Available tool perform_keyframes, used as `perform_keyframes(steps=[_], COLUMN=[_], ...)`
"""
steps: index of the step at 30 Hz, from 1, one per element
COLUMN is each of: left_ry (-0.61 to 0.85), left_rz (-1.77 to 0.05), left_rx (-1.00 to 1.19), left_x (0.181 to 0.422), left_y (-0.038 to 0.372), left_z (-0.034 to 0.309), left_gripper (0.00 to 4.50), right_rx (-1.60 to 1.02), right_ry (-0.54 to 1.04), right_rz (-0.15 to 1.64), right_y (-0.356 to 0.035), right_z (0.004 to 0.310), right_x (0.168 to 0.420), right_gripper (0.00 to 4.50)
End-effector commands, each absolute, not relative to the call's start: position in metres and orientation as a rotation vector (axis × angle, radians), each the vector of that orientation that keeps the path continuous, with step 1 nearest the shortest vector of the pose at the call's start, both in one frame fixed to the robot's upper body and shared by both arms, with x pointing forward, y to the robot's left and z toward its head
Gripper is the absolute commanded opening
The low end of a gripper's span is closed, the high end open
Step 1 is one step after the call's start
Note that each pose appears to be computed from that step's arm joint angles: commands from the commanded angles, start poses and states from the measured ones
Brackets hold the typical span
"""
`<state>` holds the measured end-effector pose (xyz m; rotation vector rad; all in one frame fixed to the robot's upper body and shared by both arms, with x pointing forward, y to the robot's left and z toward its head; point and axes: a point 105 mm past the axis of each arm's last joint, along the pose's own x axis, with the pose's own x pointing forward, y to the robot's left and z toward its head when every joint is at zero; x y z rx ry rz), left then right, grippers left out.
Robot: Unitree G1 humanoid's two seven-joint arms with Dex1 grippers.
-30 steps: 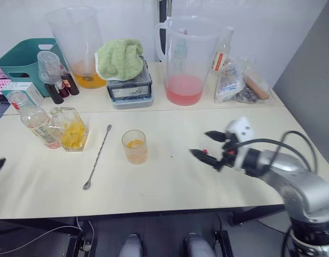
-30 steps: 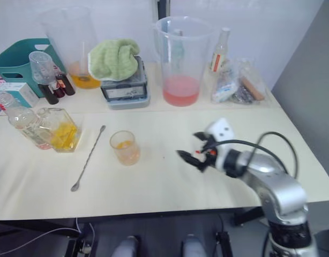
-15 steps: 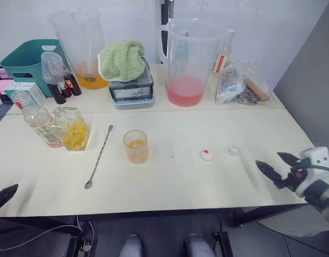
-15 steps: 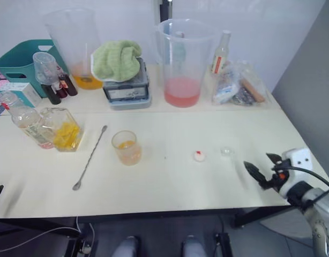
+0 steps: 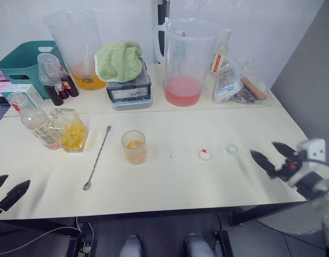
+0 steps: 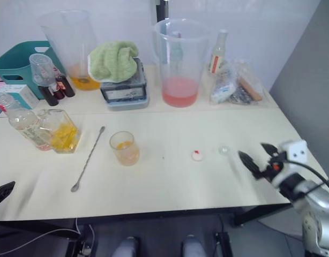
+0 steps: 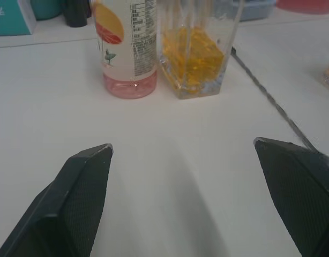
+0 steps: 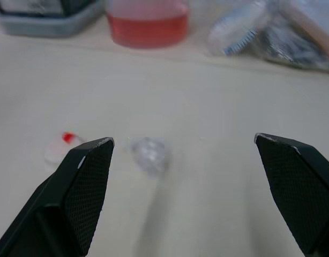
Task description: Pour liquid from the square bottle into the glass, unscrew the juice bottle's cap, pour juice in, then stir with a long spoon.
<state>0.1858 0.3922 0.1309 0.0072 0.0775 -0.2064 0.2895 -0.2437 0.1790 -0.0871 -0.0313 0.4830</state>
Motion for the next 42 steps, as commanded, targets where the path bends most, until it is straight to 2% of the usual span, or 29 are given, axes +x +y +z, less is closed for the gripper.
perform_keyframes(steps=[1,3,7,13,18,23,26,30,37,42], left_ry=[0.038,0.012,0.047,0.098,0.129,0.358,0.397,0.433,0.395,0.306], left_rz=[-0.165,-0.141,-0.100,-0.098,-0.018,-0.011,0.016,-0.016,-0.077,-0.160], left_rx=[0.007,-0.035,-0.099,-0.120,-0.070,0.037,0.011,-0.013,-0.034,0.004], left_x=[0.192,0.194,0.210,0.231,0.249,0.258,0.264,0.275,0.291,0.296], left_y=[0.372,0.359,0.316,0.263,0.250,0.242,0.245,0.242,0.237,0.239], left_z=[0.140,0.138,0.121,0.113,0.114,0.085,0.082,0.078,0.083,0.099], left_gripper=[4.48,4.48,4.48,4.48,4.48,4.48,3.65,2.34,0.03,0.03], right_rx=[-0.094,-0.094,-0.138,-0.211,-0.230,-0.231,-0.229,-0.219,-0.212,-0.218], right_ry=[-0.059,-0.047,-0.002,0.067,0.068,0.050,0.042,0.033,0.035,0.038], right_rz=[0.659,0.769,1.154,1.465,1.548,1.570,1.573,1.569,1.534,1.507], right_y=[-0.212,-0.194,-0.141,-0.104,-0.091,-0.083,-0.081,-0.078,-0.077,-0.076], right_z=[0.198,0.203,0.214,0.211,0.212,0.217,0.219,0.221,0.219,0.217], right_x=[0.288,0.289,0.279,0.261,0.255,0.250,0.247,0.242,0.241,0.241], right_gripper=[4.50,4.50,4.50,4.50,4.50,4.50,4.50,4.50,4.50,4.50])
